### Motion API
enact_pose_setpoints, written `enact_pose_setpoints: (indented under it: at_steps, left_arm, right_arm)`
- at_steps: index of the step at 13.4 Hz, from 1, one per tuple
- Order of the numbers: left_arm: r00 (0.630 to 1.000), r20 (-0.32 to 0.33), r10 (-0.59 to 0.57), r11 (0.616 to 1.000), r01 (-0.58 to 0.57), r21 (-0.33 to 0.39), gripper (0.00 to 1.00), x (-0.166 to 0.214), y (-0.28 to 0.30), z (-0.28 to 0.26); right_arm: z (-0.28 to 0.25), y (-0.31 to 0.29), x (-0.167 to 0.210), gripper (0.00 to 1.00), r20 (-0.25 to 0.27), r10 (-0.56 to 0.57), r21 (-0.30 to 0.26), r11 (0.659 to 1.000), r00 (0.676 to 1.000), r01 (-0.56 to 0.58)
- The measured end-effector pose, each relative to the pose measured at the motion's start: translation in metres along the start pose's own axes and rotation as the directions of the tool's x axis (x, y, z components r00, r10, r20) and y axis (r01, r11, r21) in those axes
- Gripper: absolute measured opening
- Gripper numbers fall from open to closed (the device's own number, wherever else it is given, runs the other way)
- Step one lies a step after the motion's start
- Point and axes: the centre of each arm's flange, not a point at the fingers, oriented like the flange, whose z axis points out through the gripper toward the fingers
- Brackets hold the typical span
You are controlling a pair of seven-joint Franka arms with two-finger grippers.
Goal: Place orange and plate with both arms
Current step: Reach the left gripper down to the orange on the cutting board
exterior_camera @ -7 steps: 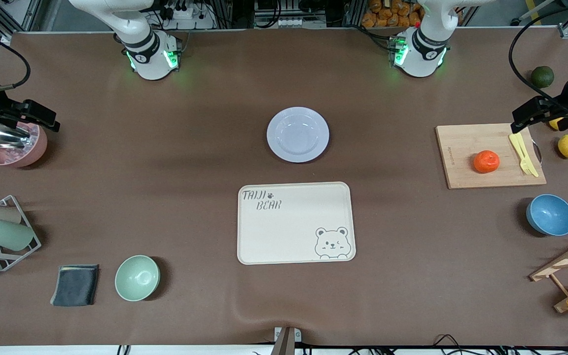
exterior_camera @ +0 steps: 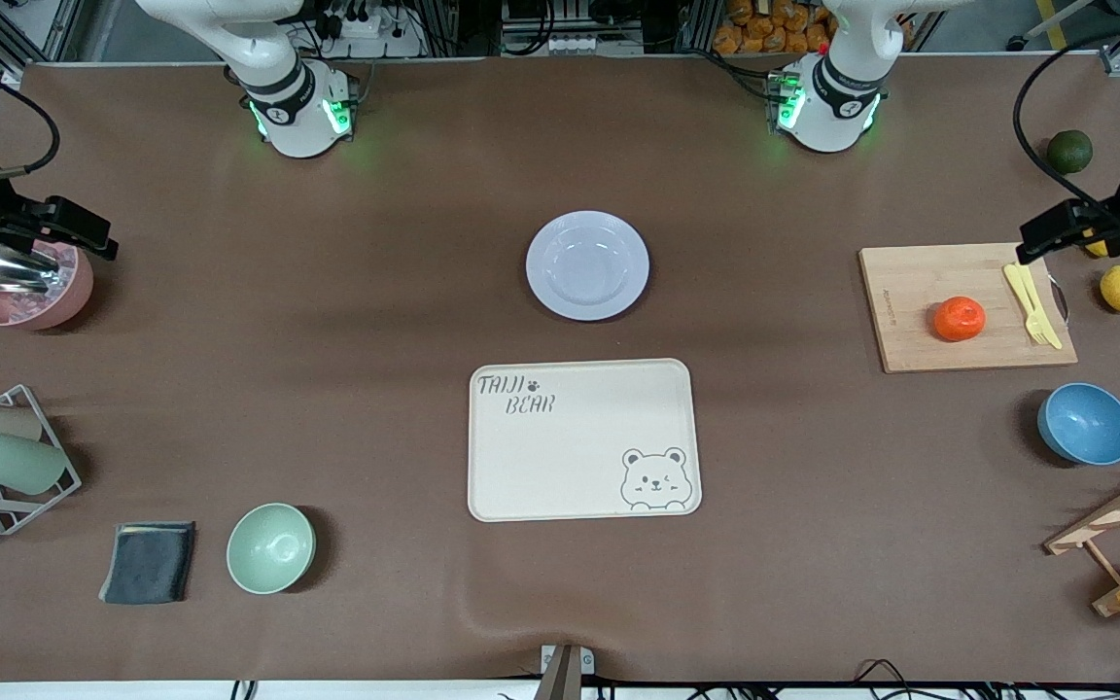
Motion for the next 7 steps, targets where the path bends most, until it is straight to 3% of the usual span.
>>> enact_pose_setpoints:
  at_steps: [5, 7]
  left_arm:
    - [0.992, 0.097, -0.082, 0.996, 0.083, -0.008, 1.00, 0.015, -0.056, 0.122]
    - [0.989, 0.099, -0.105, 0.994, 0.107, -0.007, 1.00, 0.011, -0.069, 0.176]
  right_arm:
    - [0.000, 0.000, 0.000, 1.00, 0.000, 0.000, 0.000, 1.000, 1.000, 0.000]
    - [0.000, 0.000, 0.000, 1.00, 0.000, 0.000, 0.000, 1.000, 1.000, 0.000]
